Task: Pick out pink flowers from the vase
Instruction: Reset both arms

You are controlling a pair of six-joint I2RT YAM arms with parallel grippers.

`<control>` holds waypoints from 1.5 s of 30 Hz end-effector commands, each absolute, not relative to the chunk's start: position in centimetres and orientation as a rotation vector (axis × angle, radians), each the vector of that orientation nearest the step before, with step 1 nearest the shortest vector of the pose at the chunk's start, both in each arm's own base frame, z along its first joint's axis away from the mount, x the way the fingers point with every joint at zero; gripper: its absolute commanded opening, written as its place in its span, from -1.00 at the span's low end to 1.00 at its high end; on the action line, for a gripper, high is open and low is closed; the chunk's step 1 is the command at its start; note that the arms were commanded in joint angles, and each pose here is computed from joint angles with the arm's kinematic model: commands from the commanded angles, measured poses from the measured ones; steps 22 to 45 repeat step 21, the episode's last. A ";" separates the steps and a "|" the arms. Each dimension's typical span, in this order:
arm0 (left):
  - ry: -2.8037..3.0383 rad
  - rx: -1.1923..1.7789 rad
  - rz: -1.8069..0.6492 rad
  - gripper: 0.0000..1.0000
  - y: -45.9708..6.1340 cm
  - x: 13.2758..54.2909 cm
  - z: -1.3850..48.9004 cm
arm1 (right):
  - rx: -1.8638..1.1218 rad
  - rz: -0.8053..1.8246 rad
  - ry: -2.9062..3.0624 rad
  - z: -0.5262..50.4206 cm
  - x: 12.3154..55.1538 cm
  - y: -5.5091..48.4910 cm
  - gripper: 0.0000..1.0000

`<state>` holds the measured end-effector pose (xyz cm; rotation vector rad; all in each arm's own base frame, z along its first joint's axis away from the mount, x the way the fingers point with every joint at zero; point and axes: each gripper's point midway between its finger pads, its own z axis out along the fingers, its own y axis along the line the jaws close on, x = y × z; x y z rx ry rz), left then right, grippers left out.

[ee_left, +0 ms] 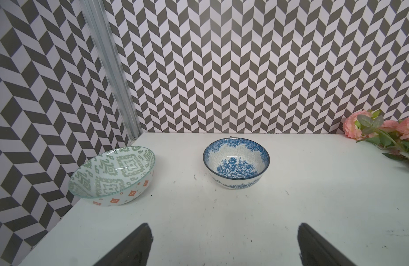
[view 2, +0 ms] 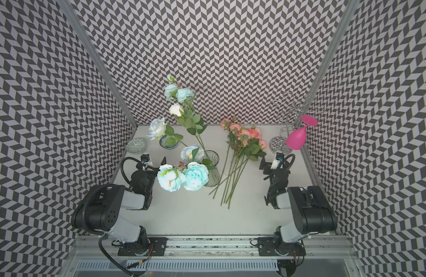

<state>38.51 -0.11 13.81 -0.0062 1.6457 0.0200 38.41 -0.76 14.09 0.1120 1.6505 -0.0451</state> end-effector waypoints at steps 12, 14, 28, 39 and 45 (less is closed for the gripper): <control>1.628 -0.002 0.019 0.98 -0.1 38.8 14.4 | 0.100 -0.030 1.600 15.2 38.4 -0.4 0.99; 1.638 -0.002 0.019 0.98 -0.1 39.0 14.1 | 0.101 -0.030 1.600 15.2 38.4 -0.4 0.99; 1.623 -0.003 0.022 0.98 -0.2 38.7 14.5 | 0.102 -0.030 1.600 15.2 38.4 -0.4 0.99; 1.623 -0.003 0.022 0.98 -0.2 38.7 14.5 | 0.102 -0.030 1.600 15.2 38.4 -0.4 0.99; 1.623 -0.003 0.022 0.98 -0.2 38.7 14.5 | 0.102 -0.030 1.600 15.2 38.4 -0.4 0.99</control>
